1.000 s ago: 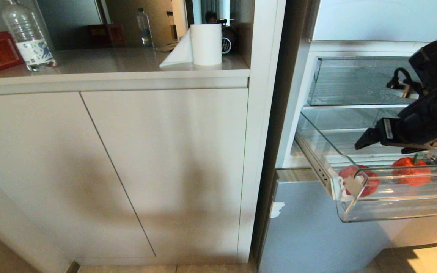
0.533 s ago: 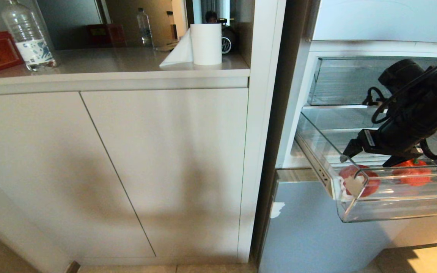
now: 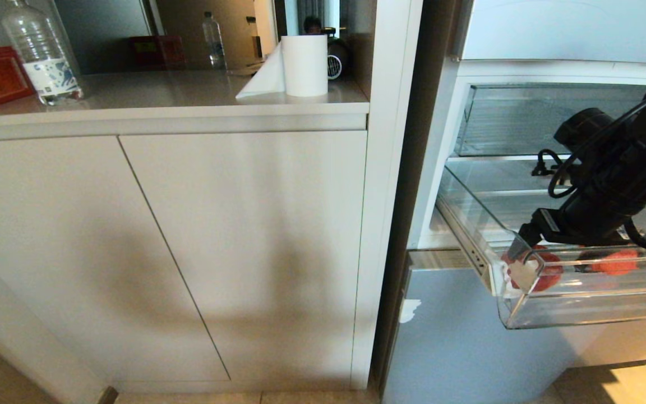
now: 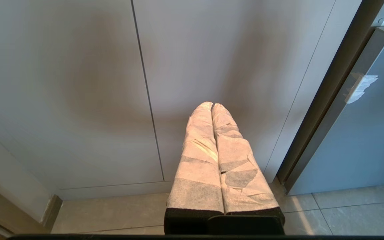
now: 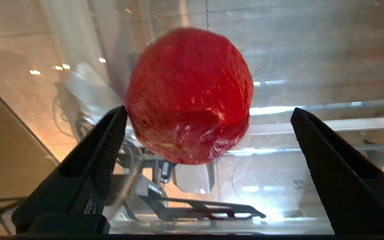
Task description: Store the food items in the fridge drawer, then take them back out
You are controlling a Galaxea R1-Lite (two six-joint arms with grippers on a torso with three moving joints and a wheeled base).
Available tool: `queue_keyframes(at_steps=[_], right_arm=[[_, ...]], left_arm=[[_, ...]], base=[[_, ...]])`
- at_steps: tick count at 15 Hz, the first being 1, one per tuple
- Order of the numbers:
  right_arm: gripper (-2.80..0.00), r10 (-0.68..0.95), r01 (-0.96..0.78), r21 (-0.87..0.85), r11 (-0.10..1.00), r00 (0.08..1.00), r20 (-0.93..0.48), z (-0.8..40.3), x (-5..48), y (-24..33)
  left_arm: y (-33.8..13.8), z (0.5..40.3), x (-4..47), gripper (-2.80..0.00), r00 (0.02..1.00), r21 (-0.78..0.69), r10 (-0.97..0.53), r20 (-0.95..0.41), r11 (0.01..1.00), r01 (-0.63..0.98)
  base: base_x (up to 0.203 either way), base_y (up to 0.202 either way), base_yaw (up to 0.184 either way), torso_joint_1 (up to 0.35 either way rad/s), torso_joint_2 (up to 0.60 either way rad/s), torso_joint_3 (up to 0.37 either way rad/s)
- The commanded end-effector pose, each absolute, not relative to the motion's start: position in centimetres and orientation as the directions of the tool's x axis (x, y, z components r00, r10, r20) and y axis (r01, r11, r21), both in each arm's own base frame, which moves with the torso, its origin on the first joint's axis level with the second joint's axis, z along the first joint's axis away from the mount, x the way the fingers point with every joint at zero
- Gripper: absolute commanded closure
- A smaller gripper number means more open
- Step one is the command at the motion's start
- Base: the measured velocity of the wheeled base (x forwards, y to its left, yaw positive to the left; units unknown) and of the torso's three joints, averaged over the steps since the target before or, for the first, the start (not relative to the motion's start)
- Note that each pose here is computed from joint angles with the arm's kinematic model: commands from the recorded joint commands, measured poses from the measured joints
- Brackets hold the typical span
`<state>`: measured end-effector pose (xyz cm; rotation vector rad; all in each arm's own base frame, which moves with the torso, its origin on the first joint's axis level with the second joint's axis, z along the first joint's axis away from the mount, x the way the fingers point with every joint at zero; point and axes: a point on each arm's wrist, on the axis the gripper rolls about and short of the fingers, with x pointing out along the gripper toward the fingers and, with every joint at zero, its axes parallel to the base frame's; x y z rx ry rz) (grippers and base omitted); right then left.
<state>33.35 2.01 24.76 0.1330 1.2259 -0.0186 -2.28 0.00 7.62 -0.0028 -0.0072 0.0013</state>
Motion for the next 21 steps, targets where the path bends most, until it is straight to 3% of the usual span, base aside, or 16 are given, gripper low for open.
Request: queue_keyframes(at_steps=[1,11,18,21], right_arm=[[-2.80,0.048,0.103,0.086,0.991,0.325,-0.945,24.7,33.2,1.2],[-2.80,0.046,0.053,0.062,0.997,0.268,-0.962,24.2,33.1,0.8],[-2.80,0.050,0.040,0.067,0.997,0.335,-0.941,23.4,34.8,1.2],[-2.80,0.048,0.040,0.064,0.997,0.322,-0.945,23.0,35.1,1.2]], left_arm=[[0.0,7.6,-2.3,0.00,1.000,-0.003,0.002,0.005,1.000,-0.002],[0.0,7.6,-2.3,0.00,1.000,-0.003,0.002,0.005,1.000,-0.002],[0.0,7.6,-2.3,0.00,1.000,-0.003,0.003,0.005,1.000,-0.003],[0.0,7.6,-2.3,0.00,1.000,-0.003,0.002,0.005,1.000,-0.002]], base=[[0.000,0.000,0.000,0.000,0.00,0.000],[0.000,0.000,0.000,0.000,0.00,0.000],[0.000,0.000,0.000,0.000,0.00,0.000],[0.000,0.000,0.000,0.000,0.00,0.000]])
